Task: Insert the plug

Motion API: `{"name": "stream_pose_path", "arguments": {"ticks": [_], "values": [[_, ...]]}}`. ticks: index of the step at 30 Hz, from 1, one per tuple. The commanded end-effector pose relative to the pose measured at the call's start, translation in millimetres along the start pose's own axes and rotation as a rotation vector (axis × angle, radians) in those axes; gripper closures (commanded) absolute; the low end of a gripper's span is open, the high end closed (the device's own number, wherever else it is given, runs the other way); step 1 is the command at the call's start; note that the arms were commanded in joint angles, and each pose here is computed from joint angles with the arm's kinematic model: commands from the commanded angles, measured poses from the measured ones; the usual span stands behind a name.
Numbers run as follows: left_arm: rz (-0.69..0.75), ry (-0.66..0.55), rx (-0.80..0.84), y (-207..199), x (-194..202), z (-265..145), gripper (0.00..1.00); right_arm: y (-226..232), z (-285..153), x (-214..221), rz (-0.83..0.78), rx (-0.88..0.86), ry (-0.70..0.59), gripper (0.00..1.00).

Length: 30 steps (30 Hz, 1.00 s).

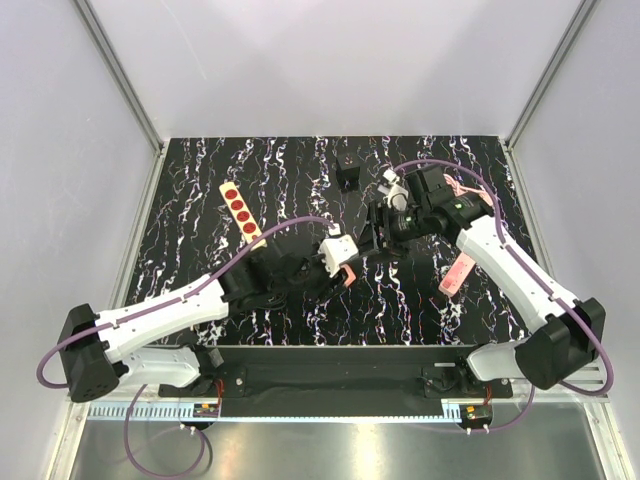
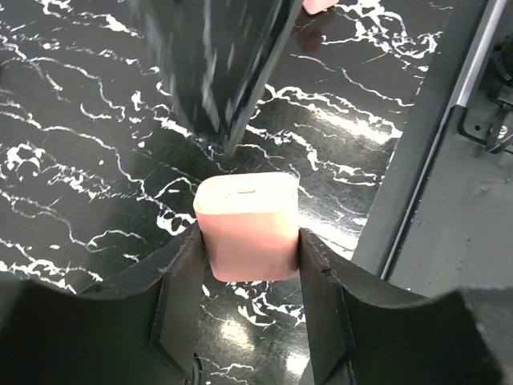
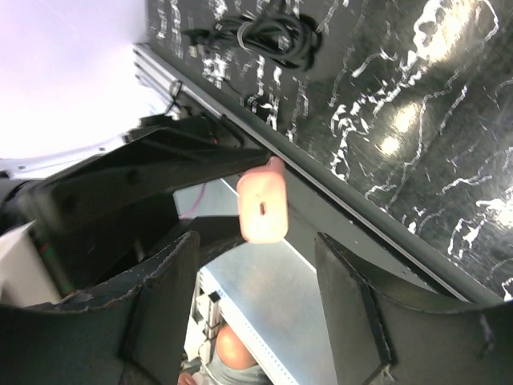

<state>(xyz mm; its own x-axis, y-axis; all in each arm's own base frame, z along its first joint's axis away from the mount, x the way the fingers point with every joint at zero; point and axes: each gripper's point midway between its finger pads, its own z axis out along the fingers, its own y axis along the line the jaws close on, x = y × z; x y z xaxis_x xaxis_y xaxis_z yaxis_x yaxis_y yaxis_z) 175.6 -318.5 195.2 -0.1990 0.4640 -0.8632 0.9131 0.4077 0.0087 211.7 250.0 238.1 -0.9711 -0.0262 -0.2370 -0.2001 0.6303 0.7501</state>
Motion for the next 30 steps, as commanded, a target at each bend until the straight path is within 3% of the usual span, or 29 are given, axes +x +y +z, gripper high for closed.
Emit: {"name": "stream_pose_path", "arguments": {"ticks": [1, 4, 24, 28, 30], "values": [[0.034, -0.102, -0.017, 0, -38, -3, 1.0, 2, 4, 3, -0.042, 0.029, 0.012, 0.35], [0.037, -0.105, -0.019, -2, -39, -3, 1.0, 4, 10, 8, -0.046, 0.018, 0.035, 0.38], [0.055, -0.139, -0.016, -9, -49, -2, 1.0, -16, 38, 35, -0.064, 0.105, 0.118, 0.37], [0.056, -0.143, -0.009, -11, -50, -2, 1.0, -10, 39, 35, -0.077, 0.07, 0.118, 0.51], [0.056, -0.152, -0.008, -12, -51, -3, 1.0, -1, 40, 38, -0.078, 0.008, 0.137, 0.51]]}}
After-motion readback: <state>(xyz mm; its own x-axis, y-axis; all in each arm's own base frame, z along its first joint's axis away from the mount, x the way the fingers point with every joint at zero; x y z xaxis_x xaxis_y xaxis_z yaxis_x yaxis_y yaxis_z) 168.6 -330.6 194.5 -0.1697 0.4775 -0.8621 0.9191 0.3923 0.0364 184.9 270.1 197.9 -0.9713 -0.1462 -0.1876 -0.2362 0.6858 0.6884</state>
